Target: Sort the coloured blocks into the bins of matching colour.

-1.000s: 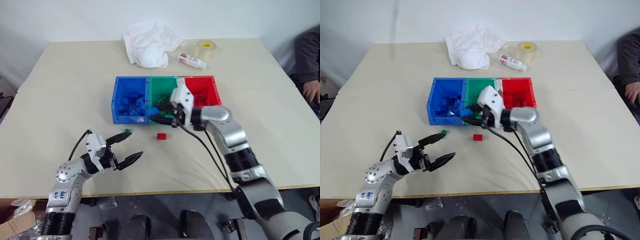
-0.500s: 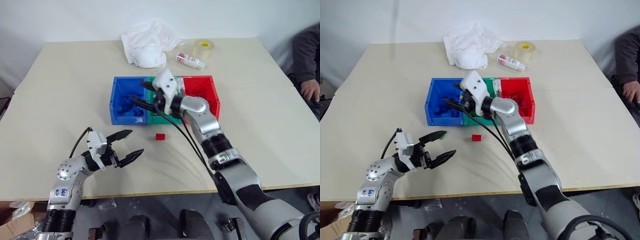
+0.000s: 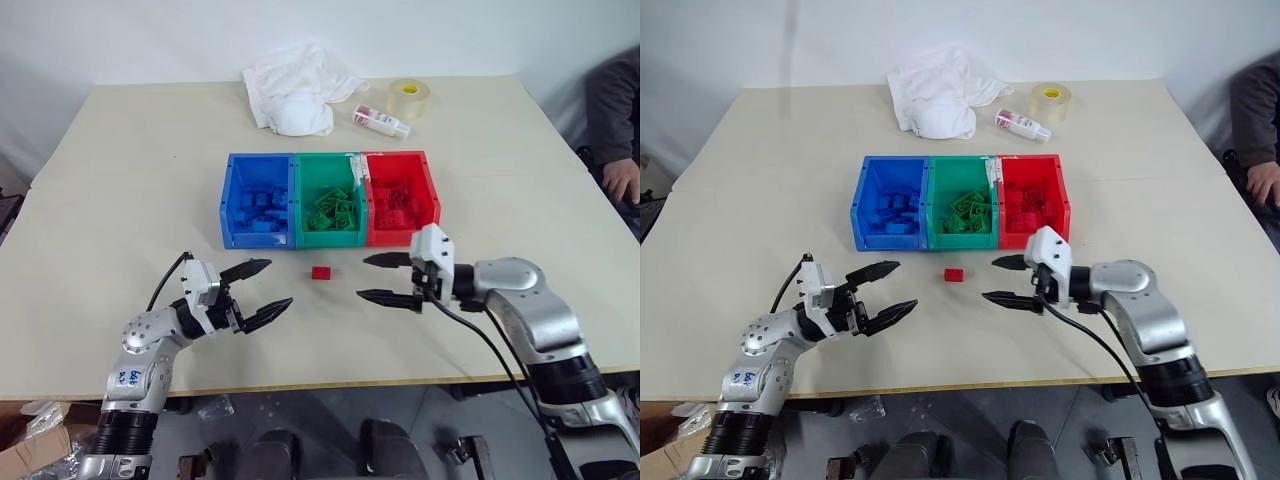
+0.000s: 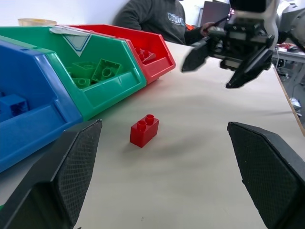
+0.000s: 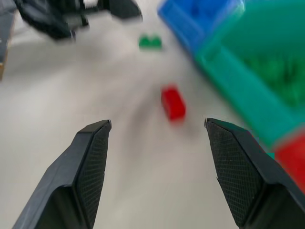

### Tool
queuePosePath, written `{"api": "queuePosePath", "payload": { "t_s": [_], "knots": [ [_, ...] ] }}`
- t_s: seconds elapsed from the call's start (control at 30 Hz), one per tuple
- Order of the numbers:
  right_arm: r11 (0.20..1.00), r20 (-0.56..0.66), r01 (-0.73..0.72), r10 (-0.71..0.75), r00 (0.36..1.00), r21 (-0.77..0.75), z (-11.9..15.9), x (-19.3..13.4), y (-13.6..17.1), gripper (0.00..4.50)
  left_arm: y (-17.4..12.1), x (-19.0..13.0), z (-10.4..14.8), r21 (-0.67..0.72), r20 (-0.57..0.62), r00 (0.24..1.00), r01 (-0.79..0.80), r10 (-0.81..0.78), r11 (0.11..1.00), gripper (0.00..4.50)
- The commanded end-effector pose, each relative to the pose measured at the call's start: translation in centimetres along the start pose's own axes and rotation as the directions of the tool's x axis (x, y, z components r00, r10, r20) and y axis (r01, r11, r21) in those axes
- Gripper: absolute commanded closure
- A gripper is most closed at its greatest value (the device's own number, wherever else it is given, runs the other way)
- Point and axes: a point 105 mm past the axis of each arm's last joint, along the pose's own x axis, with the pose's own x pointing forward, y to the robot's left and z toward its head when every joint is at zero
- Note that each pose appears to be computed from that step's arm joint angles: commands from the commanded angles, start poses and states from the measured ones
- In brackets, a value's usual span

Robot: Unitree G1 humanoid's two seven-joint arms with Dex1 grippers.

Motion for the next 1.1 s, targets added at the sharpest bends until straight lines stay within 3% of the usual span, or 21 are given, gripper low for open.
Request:
{"api": "queuePosePath", "payload": {
  "t_s": [0.03, 0.43, 0.63, 0.97, 1.1],
  "knots": [
    [0.998, -0.018, 0.046, -0.047, 0.999, -0.036, 0.4, -2.5, -0.3, 1.22, -0.2, 0.3, 0.0, 0.034, -0.014, 0.999, 0.031, -0.03, 0.999, 0.0],
    [0.995, -0.057, 0.102, -0.102, 0.993, -0.018, -0.4, -6.1, 0.4, 1.22, -1.4, 2.9, -0.2, 0.086, -0.124, 0.987, 0.115, -0.104, 0.99, 0.0],
    [0.989, -0.052, 0.145, -0.146, 0.988, -0.021, -0.3, -6.3, 0.3, 1.22, -0.2, 5.6, -1.8, 0.115, -0.226, 0.974, 0.051, -0.024, 0.992, 0.0],
    [0.978, -0.045, 0.21, -0.21, 0.977, -0.021, -0.1, -6.7, 1.0, 1.22, -0.2, 10.0, -4.4, 0.102, -0.325, 0.943, 0.111, -0.073, 0.989, 0.0],
    [0.97, -0.05, 0.243, -0.243, 0.969, -0.017, -0.1, -7.1, 1.2, 1.18, 0.1, 10.9, -4.9, 0.091, -0.337, 0.94, 0.096, -0.06, 0.991, 0.92]
  ]
}}
